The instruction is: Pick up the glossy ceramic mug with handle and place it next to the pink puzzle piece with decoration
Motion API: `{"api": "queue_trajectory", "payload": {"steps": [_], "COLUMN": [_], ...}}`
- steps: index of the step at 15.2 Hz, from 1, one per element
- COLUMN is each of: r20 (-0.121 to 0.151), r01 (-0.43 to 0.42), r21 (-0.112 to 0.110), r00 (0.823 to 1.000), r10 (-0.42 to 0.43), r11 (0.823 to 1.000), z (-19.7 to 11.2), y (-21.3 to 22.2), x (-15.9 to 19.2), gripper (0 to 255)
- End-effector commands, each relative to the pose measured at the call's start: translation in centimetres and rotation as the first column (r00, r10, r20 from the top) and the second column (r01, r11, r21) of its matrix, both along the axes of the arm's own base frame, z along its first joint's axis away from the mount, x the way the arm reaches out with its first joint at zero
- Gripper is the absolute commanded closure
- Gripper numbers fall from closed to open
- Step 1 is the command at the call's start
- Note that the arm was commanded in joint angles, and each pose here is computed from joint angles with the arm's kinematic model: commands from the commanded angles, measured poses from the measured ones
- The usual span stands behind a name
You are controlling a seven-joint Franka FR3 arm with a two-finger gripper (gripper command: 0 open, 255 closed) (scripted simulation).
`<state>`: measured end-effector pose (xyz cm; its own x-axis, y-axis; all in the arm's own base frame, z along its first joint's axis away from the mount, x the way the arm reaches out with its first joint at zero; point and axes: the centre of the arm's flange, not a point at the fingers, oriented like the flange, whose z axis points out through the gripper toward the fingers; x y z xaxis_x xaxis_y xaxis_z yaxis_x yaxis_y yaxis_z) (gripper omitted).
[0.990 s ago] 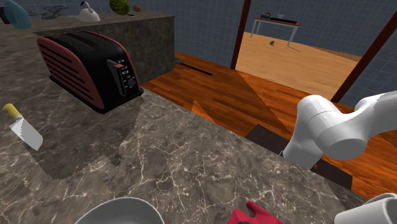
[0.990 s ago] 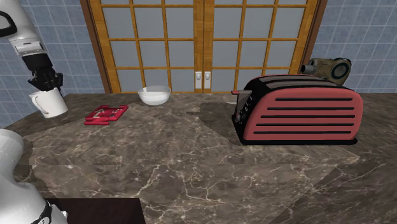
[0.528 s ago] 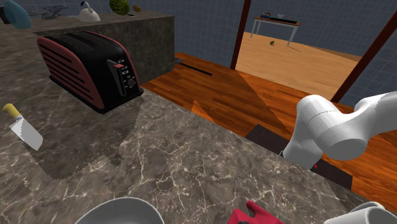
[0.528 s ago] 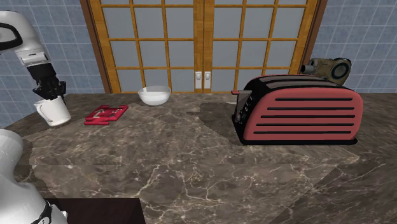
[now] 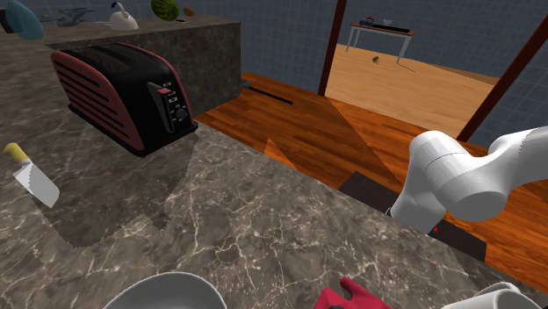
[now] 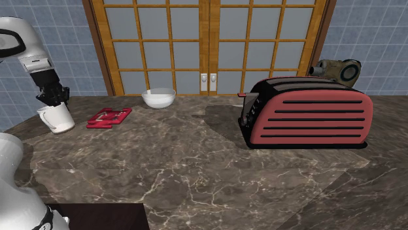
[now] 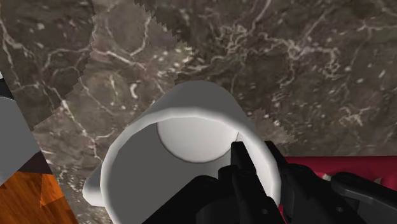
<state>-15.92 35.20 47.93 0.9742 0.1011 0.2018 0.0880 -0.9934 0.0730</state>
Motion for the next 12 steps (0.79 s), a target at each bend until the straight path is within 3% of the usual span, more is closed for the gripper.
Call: {"api": "queue_trajectory", "payload": {"steps": [1, 2, 7, 11, 12], "r20": [0.000, 0.000, 0.000, 0.000, 0.000], "r01": [0.000, 0.000, 0.000, 0.000, 0.000], "r21": [0.000, 0.000, 0.000, 0.000, 0.000], "r00": [1.000, 1.000, 1.000, 1.000, 1.000], "r10": [0.000, 0.000, 0.000, 0.000, 0.000], "r11": [1.000, 1.000, 1.000, 1.000, 1.000], "z": [0.0, 0.0, 0.0, 4.9, 4.9], "y": [0.0, 0.0, 0.0, 0.3, 0.3], "x": [0.0, 0.0, 0.0, -1.0, -1.0], "gripper": [255, 0, 0, 0, 0]}}
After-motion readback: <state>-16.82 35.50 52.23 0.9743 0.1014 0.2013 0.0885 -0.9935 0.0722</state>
